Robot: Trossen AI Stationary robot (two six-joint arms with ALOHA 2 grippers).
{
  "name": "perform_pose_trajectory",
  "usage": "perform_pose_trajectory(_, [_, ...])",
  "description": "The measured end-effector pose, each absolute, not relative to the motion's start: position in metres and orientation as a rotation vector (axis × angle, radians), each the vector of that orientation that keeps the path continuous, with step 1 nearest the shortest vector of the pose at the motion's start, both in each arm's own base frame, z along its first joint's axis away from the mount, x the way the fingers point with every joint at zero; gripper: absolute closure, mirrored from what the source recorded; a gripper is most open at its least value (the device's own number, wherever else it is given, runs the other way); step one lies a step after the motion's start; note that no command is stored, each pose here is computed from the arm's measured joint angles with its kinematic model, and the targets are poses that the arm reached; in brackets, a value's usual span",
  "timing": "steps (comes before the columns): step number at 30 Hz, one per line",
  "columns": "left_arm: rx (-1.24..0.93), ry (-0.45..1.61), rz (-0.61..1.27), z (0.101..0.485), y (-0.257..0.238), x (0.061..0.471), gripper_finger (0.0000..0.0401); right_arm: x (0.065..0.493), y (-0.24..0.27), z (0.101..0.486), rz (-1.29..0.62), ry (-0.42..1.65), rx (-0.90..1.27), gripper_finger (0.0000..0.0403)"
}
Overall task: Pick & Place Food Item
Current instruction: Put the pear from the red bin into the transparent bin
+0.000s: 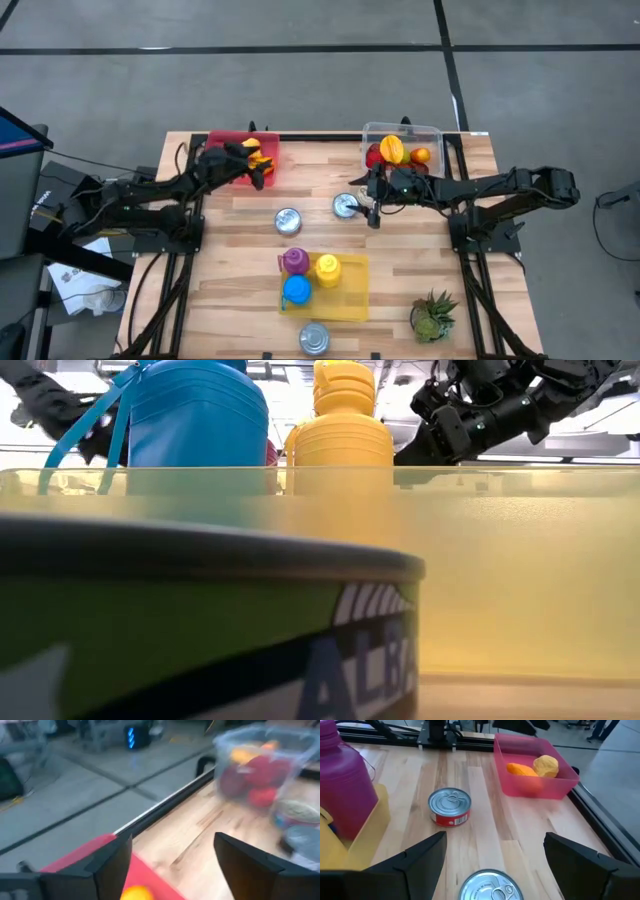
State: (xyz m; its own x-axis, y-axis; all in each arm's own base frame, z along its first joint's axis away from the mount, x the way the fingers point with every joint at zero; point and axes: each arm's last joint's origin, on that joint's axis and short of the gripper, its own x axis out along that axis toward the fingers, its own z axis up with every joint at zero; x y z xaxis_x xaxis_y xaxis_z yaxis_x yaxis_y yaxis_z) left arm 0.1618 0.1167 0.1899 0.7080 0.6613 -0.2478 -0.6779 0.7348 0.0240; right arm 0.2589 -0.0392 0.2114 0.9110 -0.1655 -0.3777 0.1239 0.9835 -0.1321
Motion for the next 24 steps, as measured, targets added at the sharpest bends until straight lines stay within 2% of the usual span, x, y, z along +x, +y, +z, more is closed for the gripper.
perform_pose_trajectory(6, [-0.101, 0.532, 0.896, 0.192, 0.155, 0.178, 0.0089, 0.259, -0.041, 0.211, -0.148, 0.403, -0.118, 0.0082])
perform_pose_trajectory(10, [-0.125, 0.645, 0.986, 0.196, 0.184, 0.185, 0.0083, 0.257, -0.040, 0.208, -0.140, 0.439, -0.124, 0.0082])
perform_pose_trajectory(14, [-0.237, 0.824, 1.043, 0.199, 0.211, 0.185, 0.0082, 0.255, -0.039, 0.203, -0.125, 0.492, -0.104, 0.0082])
perform_pose_trajectory(17, [-0.328, 0.963, 1.048, 0.195, 0.224, 0.185, 0.0082, 0.254, -0.038, 0.200, -0.094, 0.520, -0.080, 0.0082])
perform_pose_trajectory(24, [-0.419, 1.062, 0.973, 0.188, 0.234, 0.193, 0.0082, 0.253, -0.037, 0.200, -0.084, 0.529, -0.079, 0.0082])
